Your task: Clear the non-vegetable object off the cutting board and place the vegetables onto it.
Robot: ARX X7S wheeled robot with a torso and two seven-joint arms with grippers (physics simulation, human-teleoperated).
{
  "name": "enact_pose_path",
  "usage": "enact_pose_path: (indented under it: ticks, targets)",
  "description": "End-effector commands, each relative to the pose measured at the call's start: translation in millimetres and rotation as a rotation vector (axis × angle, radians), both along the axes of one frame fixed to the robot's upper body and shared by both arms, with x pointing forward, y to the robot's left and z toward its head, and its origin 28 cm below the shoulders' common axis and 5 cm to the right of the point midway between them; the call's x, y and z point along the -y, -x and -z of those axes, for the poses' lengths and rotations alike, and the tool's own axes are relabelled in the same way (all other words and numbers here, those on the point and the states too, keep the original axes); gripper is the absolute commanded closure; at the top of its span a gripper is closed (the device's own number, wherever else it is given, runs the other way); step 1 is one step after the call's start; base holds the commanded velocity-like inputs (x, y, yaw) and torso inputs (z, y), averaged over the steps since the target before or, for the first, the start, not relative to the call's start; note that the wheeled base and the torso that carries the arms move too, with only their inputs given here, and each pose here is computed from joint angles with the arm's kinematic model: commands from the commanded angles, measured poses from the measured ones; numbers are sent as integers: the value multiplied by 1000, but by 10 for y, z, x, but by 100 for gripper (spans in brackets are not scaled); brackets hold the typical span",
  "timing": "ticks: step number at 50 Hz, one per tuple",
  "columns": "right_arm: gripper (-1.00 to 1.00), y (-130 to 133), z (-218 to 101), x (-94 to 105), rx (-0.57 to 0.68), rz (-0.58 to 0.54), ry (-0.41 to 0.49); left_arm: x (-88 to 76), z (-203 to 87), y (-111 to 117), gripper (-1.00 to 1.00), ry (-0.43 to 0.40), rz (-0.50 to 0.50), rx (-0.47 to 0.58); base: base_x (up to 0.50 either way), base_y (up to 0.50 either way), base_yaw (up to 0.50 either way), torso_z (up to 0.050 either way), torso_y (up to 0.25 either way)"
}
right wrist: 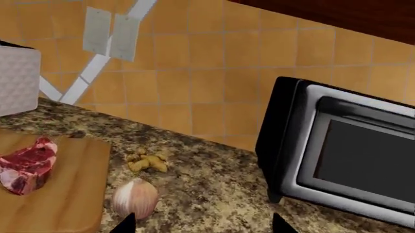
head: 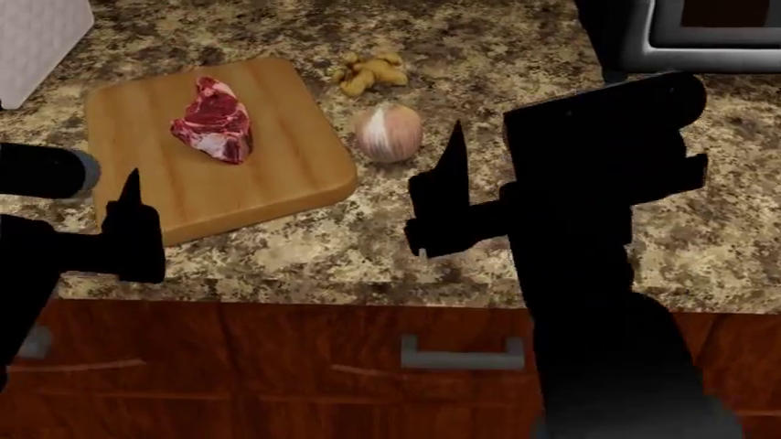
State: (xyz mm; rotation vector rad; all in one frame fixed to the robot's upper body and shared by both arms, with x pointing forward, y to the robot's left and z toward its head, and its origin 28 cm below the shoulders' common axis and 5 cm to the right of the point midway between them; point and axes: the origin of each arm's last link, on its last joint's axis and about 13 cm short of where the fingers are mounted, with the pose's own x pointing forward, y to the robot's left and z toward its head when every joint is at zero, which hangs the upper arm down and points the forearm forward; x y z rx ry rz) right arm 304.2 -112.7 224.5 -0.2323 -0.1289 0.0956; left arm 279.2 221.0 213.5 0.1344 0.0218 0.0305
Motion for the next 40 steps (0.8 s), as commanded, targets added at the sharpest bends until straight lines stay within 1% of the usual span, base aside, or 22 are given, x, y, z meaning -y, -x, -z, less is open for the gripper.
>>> enact_pose_path:
  ticks: [1,3,4,6,7,10,13,19,22,30,39,40]
  targets:
    - [-100,-249,-614,87,-10,-16,6,-41,-548,-159,-100,51,64,-13,500,0,0,0,0]
    - [-100,-275,-689,86,-7,-23,21,-55,-602,-178,-100,44,57,3,500,0,0,0,0]
    - [-100,-292,-728,90,-7,-24,24,-58,-612,-181,-100,15,47,19,500,0,0,0,0]
    - [-100,-319,-785,97,-11,-27,40,-67,-633,-198,-100,27,50,14,500,0,0,0,0]
    - [-100,-332,-813,98,-15,-32,51,-82,-667,-212,-100,51,49,5,500,0,0,0,0]
    - [-100,-343,-861,100,-16,-34,85,-111,-732,-212,-100,51,50,20,462,0,0,0,0]
    - [-100,-332,-887,108,-16,-35,91,-142,-752,-209,-100,49,43,25,465,-5,0,0,0]
    - [-100,-319,-914,101,-18,-41,103,-208,-797,-189,-100,67,36,26,500,-18,0,0,0]
    - [-100,-316,-917,88,-16,-44,109,-206,-777,-177,-100,82,42,16,500,-20,0,0,0]
    - [-100,-329,-882,89,-28,-38,134,-218,-771,-198,-100,71,28,17,500,4,0,0,0]
    - [-100,-322,-815,81,-48,-40,139,-234,-779,-192,-100,84,17,16,500,134,0,0,2]
    - [-100,-321,-801,77,-52,-37,152,-236,-781,-187,-100,84,18,17,500,176,0,0,0]
